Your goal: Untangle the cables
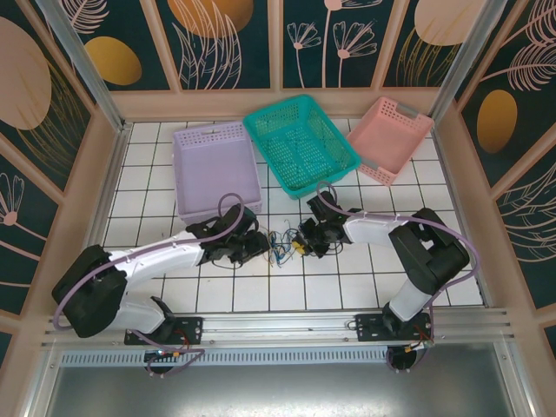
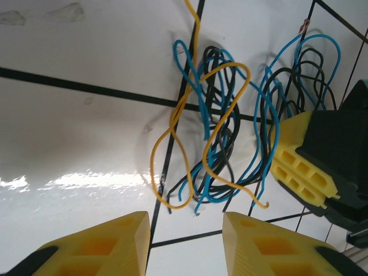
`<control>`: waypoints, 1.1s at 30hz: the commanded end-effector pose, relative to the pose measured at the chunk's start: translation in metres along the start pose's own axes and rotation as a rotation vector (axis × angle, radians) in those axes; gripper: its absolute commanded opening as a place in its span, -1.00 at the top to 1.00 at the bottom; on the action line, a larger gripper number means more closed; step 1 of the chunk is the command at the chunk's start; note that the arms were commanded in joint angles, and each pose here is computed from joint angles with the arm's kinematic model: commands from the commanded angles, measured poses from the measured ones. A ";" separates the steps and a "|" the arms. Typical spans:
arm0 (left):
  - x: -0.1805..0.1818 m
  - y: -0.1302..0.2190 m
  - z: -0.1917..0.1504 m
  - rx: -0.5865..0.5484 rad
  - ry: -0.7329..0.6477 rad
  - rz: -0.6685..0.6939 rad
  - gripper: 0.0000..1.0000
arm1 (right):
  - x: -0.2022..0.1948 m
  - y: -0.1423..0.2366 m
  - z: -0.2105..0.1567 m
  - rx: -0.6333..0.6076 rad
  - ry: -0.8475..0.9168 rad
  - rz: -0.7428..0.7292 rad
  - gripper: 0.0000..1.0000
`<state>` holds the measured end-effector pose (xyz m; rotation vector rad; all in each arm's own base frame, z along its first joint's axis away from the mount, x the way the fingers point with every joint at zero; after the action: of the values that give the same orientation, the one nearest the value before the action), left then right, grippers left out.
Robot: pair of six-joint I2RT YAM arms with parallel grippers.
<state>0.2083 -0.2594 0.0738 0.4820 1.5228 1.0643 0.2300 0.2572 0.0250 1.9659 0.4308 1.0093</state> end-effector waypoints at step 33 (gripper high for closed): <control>-0.020 -0.035 0.037 -0.088 -0.185 0.130 0.94 | -0.006 0.001 0.016 -0.051 0.014 -0.060 0.77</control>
<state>0.2525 -0.2787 0.0565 0.5983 1.3140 1.1357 0.2336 0.2530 0.0254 1.9390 0.4557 1.0192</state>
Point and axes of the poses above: each hand's point on the last joint's axis, 136 mm out from that joint toward the fingers, its own y axis back along the fingers, its own x axis along the line the jaws close on, z = x × y, the point moved 1 cm from there along y, back along the fingers, and after that the axes turned 1 degree about y, right-handed, at the moved point
